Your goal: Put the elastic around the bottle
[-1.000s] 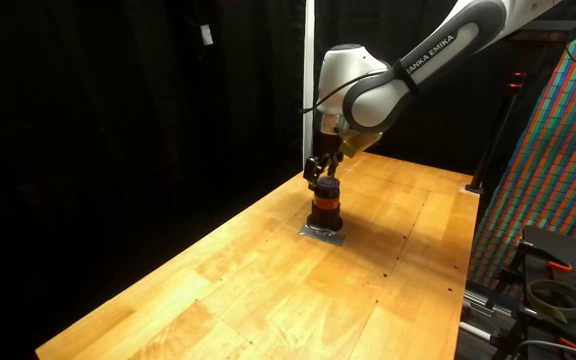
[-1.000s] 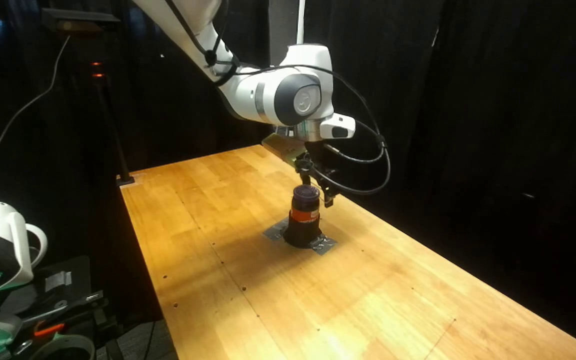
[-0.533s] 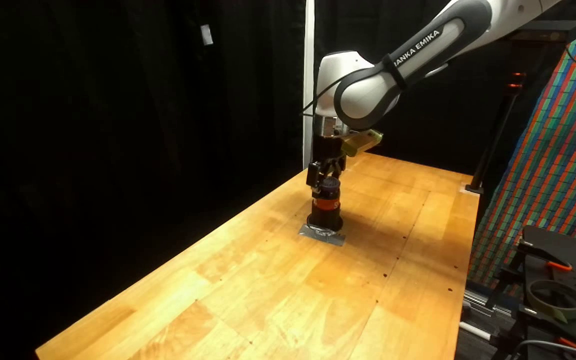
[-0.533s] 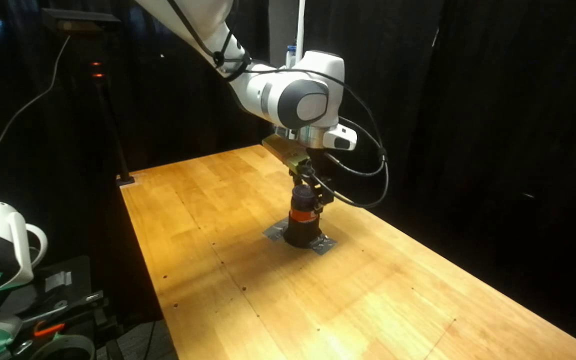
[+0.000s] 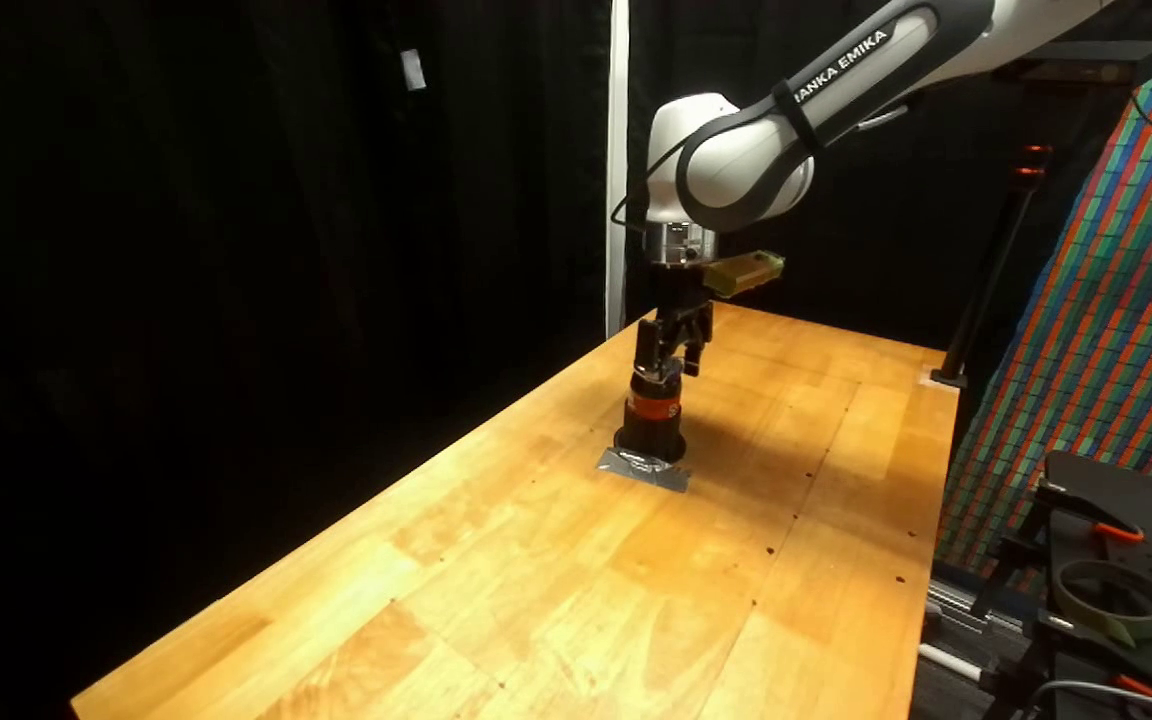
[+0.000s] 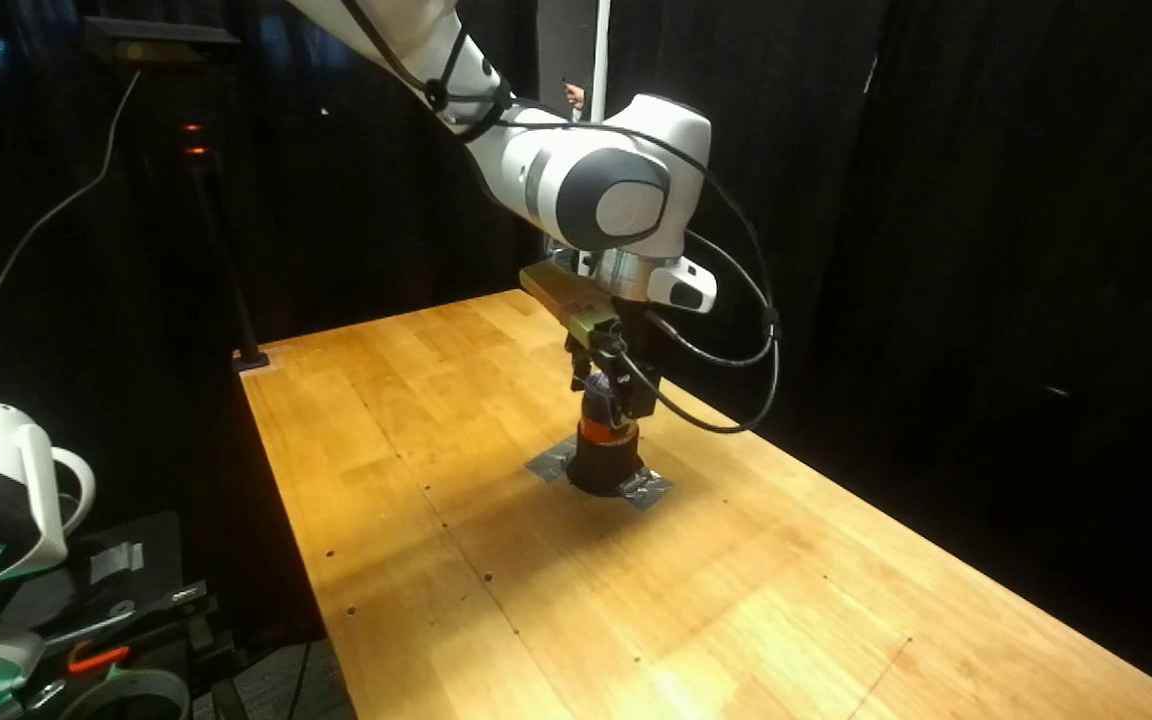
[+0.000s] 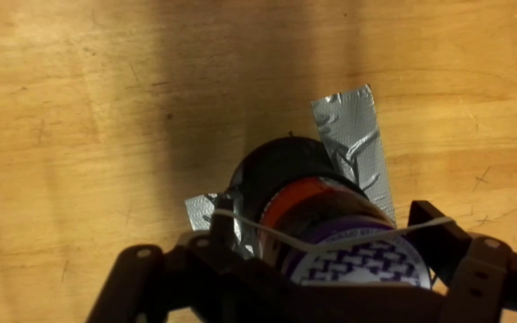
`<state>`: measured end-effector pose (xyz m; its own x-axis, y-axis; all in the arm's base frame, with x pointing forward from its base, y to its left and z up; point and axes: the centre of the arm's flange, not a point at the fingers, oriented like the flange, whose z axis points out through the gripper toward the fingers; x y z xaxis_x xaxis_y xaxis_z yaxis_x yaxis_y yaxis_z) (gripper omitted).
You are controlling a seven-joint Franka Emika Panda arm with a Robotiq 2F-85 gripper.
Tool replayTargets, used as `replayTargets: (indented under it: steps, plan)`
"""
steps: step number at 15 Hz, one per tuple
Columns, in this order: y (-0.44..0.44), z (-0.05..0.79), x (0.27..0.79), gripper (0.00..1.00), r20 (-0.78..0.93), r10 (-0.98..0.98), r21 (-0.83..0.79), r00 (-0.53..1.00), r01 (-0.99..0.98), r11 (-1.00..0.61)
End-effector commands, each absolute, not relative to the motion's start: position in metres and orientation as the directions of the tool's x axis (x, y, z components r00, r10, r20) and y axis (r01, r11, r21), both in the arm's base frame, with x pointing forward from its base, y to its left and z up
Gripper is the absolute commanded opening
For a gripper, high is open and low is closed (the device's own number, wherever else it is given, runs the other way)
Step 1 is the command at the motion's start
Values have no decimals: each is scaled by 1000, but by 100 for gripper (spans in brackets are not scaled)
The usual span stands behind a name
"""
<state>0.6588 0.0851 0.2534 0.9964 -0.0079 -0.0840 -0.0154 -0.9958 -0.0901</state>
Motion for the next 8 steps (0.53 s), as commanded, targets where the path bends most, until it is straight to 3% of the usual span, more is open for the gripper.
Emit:
replayTargets:
  steps: [1,8]
  plan:
    - [77,249,629,100,-165,25,-154,986,-1,-988]
    - [76,236,607,100,-142,14,-185,990,-12,-983]
